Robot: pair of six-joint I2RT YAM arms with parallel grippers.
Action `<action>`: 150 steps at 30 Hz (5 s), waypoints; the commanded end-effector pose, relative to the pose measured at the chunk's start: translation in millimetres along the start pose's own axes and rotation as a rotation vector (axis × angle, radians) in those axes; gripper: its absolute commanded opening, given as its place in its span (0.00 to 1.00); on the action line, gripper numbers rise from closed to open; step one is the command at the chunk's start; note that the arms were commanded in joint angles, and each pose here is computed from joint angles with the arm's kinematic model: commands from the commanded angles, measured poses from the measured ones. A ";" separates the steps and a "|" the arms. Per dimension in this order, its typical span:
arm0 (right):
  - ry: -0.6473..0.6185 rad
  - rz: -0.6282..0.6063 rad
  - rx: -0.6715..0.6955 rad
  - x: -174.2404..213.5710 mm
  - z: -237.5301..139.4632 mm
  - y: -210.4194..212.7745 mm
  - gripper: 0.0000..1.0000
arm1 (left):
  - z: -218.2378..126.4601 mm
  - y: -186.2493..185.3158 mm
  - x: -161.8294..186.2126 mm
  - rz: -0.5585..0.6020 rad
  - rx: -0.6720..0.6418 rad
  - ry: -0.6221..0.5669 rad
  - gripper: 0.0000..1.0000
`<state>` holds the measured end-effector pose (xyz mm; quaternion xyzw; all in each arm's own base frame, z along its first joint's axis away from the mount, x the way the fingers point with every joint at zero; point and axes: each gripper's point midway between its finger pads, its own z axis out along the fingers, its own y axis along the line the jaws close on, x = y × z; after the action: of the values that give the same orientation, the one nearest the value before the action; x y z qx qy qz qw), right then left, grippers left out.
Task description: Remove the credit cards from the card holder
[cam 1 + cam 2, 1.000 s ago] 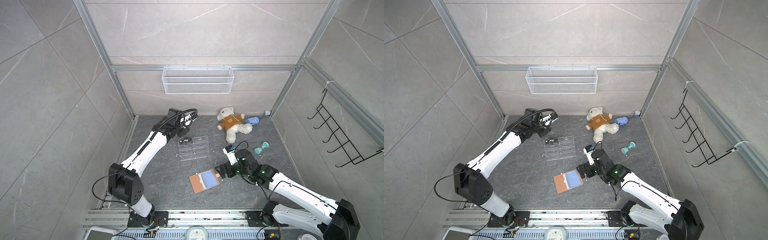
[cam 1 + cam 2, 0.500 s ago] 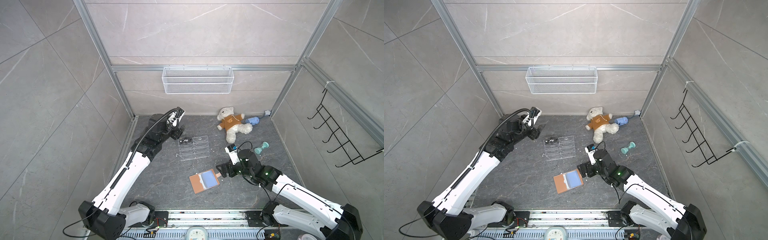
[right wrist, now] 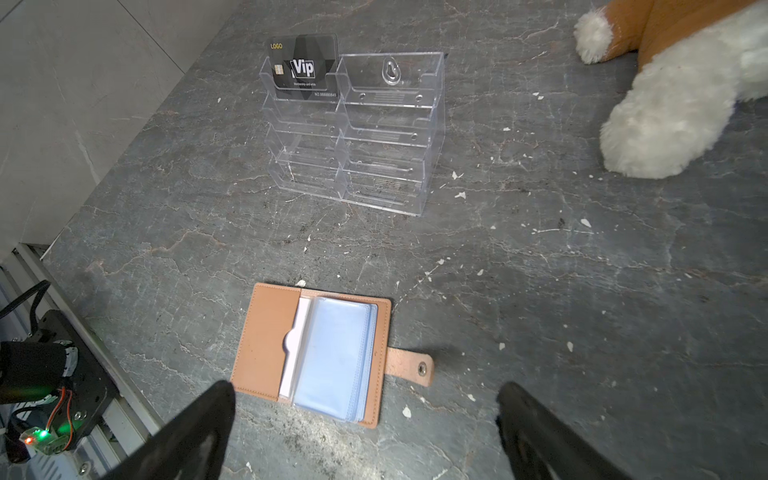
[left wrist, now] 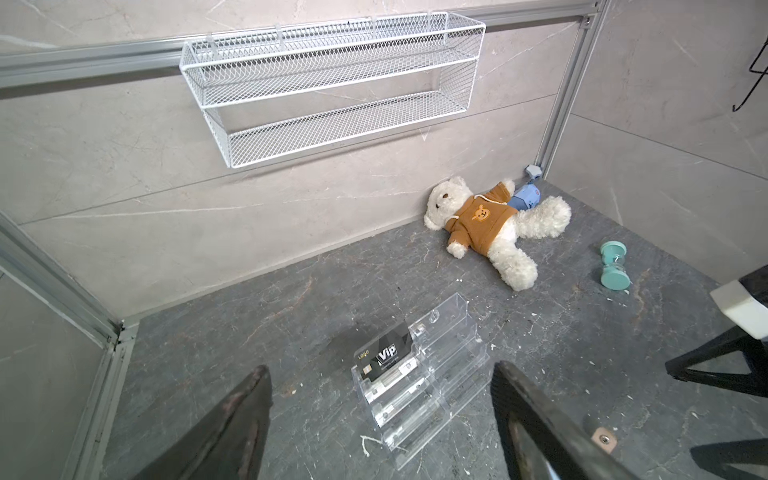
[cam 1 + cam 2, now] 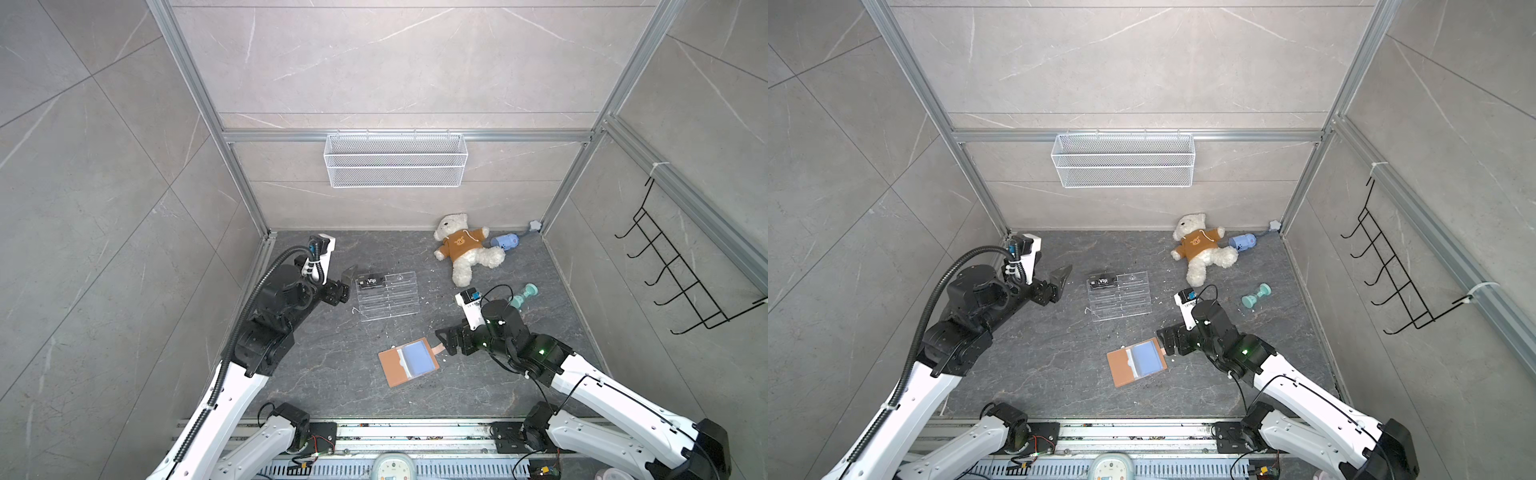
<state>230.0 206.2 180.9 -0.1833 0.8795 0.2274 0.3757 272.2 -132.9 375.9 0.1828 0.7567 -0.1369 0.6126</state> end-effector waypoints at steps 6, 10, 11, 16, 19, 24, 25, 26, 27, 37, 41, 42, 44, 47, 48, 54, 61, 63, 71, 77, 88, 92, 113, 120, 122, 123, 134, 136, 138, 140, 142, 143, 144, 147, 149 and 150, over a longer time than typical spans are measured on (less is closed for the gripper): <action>0.000 0.017 0.025 5.5 -5.6 -6.1 1.00 | -32.9 9.3 26.8 -0.117 -0.056 -0.005 0.99; -0.002 0.016 0.030 5.5 -5.0 -7.3 1.00 | -40.7 14.2 44.1 -0.119 -0.088 0.006 1.00; 0.000 0.016 0.032 5.6 -5.1 -7.3 1.00 | -42.2 15.5 47.3 -0.120 -0.095 0.006 1.00; -0.008 0.013 0.053 3.6 -6.0 -10.7 1.00 | -41.5 19.0 66.9 -0.123 -0.119 0.023 1.00; -0.003 0.007 0.069 4.2 -4.7 -13.5 1.00 | -37.4 21.9 78.6 -0.129 -0.138 0.044 1.00; -0.009 0.005 0.096 0.3 -1.5 -18.0 1.00 | -30.2 25.5 94.4 -0.136 -0.162 0.051 1.00; -0.010 0.007 0.100 -0.6 -0.6 -18.9 1.00 | -29.3 27.1 97.1 -0.138 -0.171 0.051 1.00; -0.008 0.008 0.103 -0.6 0.5 -19.7 1.00 | -27.8 28.7 100.7 -0.138 -0.181 0.054 1.00; -0.010 0.009 0.108 -1.3 1.1 -20.7 1.00 | -27.2 30.5 102.7 -0.138 -0.192 0.052 1.00; -0.088 0.020 0.166 -14.7 0.1 -40.6 1.00 | -14.3 46.1 123.5 -0.136 -0.287 0.064 1.00; -0.114 0.010 0.187 -18.8 -0.3 -48.2 1.00 | -2.9 47.7 131.5 -0.131 -0.298 0.074 1.00; -0.121 0.008 0.199 -19.4 -0.4 -51.4 1.00 | 0.0 49.3 134.2 -0.128 -0.307 0.080 1.00; -0.143 0.007 0.216 -22.2 -1.8 -56.8 1.00 | 4.9 53.8 138.7 -0.114 -0.333 0.089 1.00; -0.183 0.006 0.240 -25.8 -3.9 -64.9 1.00 | 11.7 57.9 142.4 -0.084 -0.354 0.092 1.00; -0.193 0.006 0.248 -26.4 -4.3 -68.1 1.00 | 13.9 58.4 142.8 -0.074 -0.357 0.086 1.00; -0.230 0.021 0.301 -30.6 -4.7 -84.8 1.00 | 22.1 65.5 145.0 -0.034 -0.384 0.044 1.00; -0.347 -0.006 0.372 -38.6 -14.9 -102.8 1.00 | 29.1 74.6 154.0 -0.024 -0.411 0.047 1.00; -0.374 -0.023 0.386 -41.6 -17.9 -105.9 1.00 | 32.1 76.4 156.7 -0.014 -0.412 0.041 1.00; -0.438 -0.047 0.412 -51.8 -26.6 -113.3 1.00 | 46.3 88.1 166.1 0.009 -0.433 0.060 1.00; -0.461 -0.050 0.431 -56.7 -27.0 -120.3 1.00 | 52.4 102.1 168.4 0.002 -0.457 0.059 1.00; -0.491 -0.030 0.453 -69.3 -20.9 -140.2 1.00 | 57.5 122.2 178.4 -0.015 -0.489 0.065 1.00; -0.497 -0.010 0.451 -70.2 -17.4 -149.0 1.00 | 58.5 127.7 183.4 -0.015 -0.497 0.075 1.00; -0.444 0.083 0.532 -48.2 -2.5 -212.8 1.00 | 71.2 145.9 224.4 -0.001 -0.533 0.131 1.00; -0.431 0.103 0.553 -38.2 2.3 -228.6 1.00 | 78.9 152.5 241.0 -0.014 -0.524 0.158 1.00; -0.426 0.108 0.558 -36.1 4.8 -232.9 1.00 | 80.6 155.1 245.3 -0.026 -0.521 0.156 1.00; -0.420 0.106 0.562 -35.0 5.9 -234.9 1.00 | 80.7 157.0 247.0 -0.032 -0.522 0.151 0.99; -0.428 0.106 0.594 -28.7 6.7 -249.9 1.00 | 87.2 168.6 260.3 -0.106 -0.489 0.147 0.99; -0.437 0.104 0.598 -28.1 6.6 -252.0 1.00 | 88.1 168.0 261.8 -0.109 -0.479 0.148 0.99; -0.442 0.102 0.598 -26.6 7.2 -253.3 1.00 | 89.0 167.7 262.9 -0.110 -0.472 0.146 0.99; -0.452 0.101 0.596 -26.9 6.5 -254.5 1.00 | 90.5 166.1 264.8 -0.107 -0.457 0.147 0.99; -0.460 0.099 0.591 -26.7 6.2 -254.8 1.00 | 92.2 163.7 266.7 -0.103 -0.440 0.144 0.99; -0.466 0.099 0.592 -26.5 5.5 -255.2 1.00 | 92.3 163.4 267.4 -0.101 -0.438 0.141 0.99; -0.475 0.100 0.594 -26.5 4.3 -255.9 1.00 | 92.4 163.0 268.4 -0.101 -0.436 0.137 0.99; -0.496 0.096 0.588 -26.1 2.5 -256.3 1.00 | 93.3 160.7 270.8 -0.093 -0.422 0.133 1.00; -0.497 0.095 0.585 -25.4 3.0 -256.7 1.00 | 94.4 160.0 273.2 -0.090 -0.415 0.138 1.00; -0.499 0.097 0.584 -25.3 3.0 -257.3 1.00 | 95.5 159.4 273.8 -0.088 -0.409 0.138 0.99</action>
<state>374.8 -3.1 128.7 0.0430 0.8045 0.0186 0.5921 368.8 2.0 74.1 0.0203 0.8390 0.0148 0.5435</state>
